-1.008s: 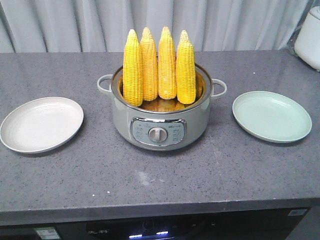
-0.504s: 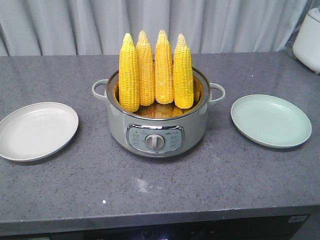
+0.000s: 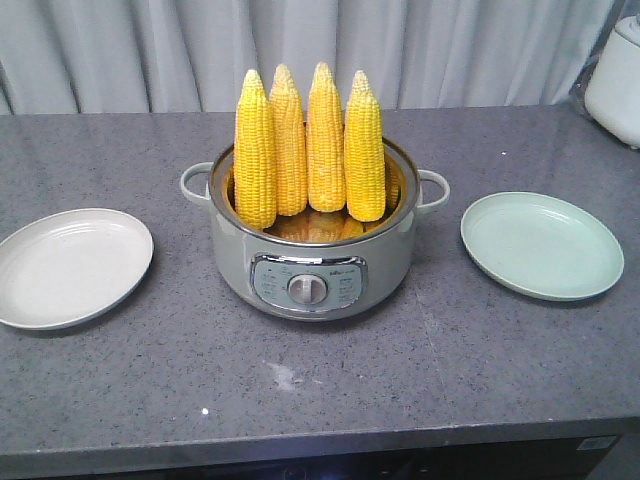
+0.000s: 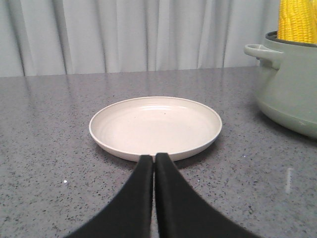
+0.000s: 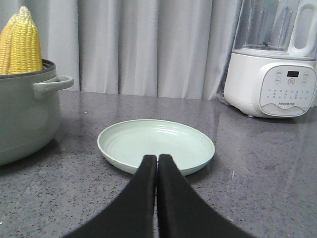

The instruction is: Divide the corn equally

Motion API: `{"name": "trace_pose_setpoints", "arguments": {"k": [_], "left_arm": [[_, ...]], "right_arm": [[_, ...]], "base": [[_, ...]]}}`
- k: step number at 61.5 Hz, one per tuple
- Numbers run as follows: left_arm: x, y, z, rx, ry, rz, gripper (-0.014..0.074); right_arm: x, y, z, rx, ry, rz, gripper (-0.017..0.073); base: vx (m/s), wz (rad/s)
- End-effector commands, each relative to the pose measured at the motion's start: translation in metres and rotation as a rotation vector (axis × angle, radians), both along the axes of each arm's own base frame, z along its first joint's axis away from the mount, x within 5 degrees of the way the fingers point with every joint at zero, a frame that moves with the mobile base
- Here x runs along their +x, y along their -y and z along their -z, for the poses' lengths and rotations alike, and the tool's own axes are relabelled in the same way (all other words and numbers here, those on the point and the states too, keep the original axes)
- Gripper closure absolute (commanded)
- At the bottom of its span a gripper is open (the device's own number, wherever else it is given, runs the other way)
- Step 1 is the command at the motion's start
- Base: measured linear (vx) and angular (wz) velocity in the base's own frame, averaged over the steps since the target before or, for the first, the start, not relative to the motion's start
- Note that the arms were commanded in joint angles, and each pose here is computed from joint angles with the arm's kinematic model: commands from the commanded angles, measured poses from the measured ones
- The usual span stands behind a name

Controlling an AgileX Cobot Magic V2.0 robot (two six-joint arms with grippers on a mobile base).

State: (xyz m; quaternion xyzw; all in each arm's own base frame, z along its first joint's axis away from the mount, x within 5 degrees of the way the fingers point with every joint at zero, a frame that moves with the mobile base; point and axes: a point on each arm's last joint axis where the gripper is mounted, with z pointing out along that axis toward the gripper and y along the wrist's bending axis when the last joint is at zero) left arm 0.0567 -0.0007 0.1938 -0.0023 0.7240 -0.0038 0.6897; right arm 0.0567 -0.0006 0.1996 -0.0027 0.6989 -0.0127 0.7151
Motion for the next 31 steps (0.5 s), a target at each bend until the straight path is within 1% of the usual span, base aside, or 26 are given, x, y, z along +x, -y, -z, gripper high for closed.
{"name": "trace_pose_setpoints", "arguments": {"k": [1, 31], "left_arm": [[-0.0011, -0.0006, -0.0067, -0.008, 0.088, -0.004, 0.0601], [-0.0011, -0.0006, -0.0067, -0.008, 0.088, -0.004, 0.0601]], "right_arm": [[-0.0005, 0.0011, -0.0043, -0.013, 0.070, 0.015, 0.0564], [-0.0005, 0.0011, -0.0043, -0.013, 0.070, 0.015, 0.0564]], "base": [[0.01, 0.00], [0.01, 0.01]]}}
